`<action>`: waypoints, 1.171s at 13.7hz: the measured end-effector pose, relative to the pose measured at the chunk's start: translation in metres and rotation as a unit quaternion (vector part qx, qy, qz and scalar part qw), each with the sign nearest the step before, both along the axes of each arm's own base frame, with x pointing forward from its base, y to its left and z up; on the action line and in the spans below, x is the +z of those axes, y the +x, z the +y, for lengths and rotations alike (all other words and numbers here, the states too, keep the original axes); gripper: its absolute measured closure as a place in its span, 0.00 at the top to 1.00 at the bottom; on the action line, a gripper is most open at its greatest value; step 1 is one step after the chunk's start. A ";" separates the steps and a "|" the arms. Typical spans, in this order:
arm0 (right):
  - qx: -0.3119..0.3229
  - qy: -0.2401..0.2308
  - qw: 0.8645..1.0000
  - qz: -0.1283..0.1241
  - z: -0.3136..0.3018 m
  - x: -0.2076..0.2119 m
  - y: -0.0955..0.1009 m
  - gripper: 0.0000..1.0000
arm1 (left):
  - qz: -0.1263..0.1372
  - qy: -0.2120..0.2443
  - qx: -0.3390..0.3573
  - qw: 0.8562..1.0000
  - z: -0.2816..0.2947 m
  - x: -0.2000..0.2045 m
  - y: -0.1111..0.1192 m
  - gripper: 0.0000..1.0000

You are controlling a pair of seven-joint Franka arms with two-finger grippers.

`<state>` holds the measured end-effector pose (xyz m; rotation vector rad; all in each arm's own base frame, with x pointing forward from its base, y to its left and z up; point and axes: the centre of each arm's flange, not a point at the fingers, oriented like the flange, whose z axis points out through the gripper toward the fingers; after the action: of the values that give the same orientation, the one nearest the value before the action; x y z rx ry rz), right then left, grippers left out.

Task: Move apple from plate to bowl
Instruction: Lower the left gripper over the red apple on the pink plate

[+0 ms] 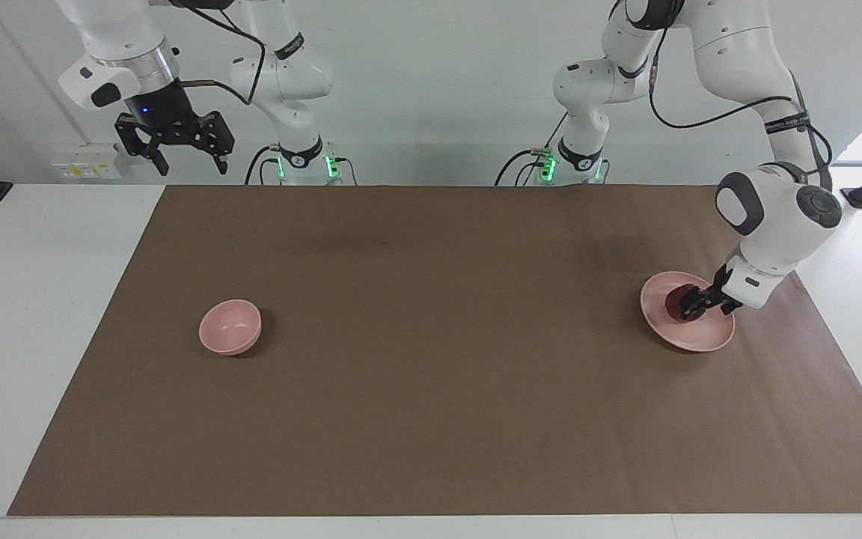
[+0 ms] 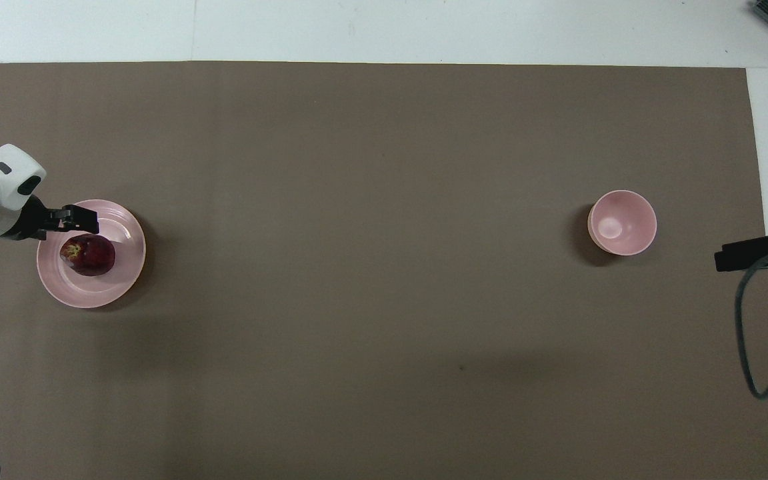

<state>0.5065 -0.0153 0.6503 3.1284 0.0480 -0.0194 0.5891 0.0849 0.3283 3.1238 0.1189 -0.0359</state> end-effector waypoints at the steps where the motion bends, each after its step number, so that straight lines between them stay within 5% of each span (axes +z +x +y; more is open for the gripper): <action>1: 0.000 0.000 1.000 0.000 0.000 0.000 0.000 1.00 | 0.002 0.000 0.005 1.000 -0.002 -0.003 -0.002 1.00; 11: 0.000 0.000 1.000 0.006 0.000 -0.005 0.000 1.00 | 0.025 -0.004 0.011 1.000 -0.006 -0.006 -0.014 0.96; 12: 0.000 0.000 1.000 0.006 0.000 -0.006 0.000 1.00 | 0.026 -0.005 0.011 1.000 -0.006 -0.006 -0.015 0.93; 13: 0.000 0.000 1.000 0.006 0.000 -0.006 0.000 1.00 | 0.026 -0.005 0.011 1.000 -0.006 -0.004 -0.015 0.80; 16: 0.000 0.000 1.000 0.006 0.000 -0.006 0.000 1.00 | 0.029 -0.005 0.018 0.999 -0.008 0.001 -0.015 0.76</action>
<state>0.5064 -0.0155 0.6445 3.1287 0.0474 -0.0383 0.5744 0.0773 0.3292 3.1106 0.1748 -0.1249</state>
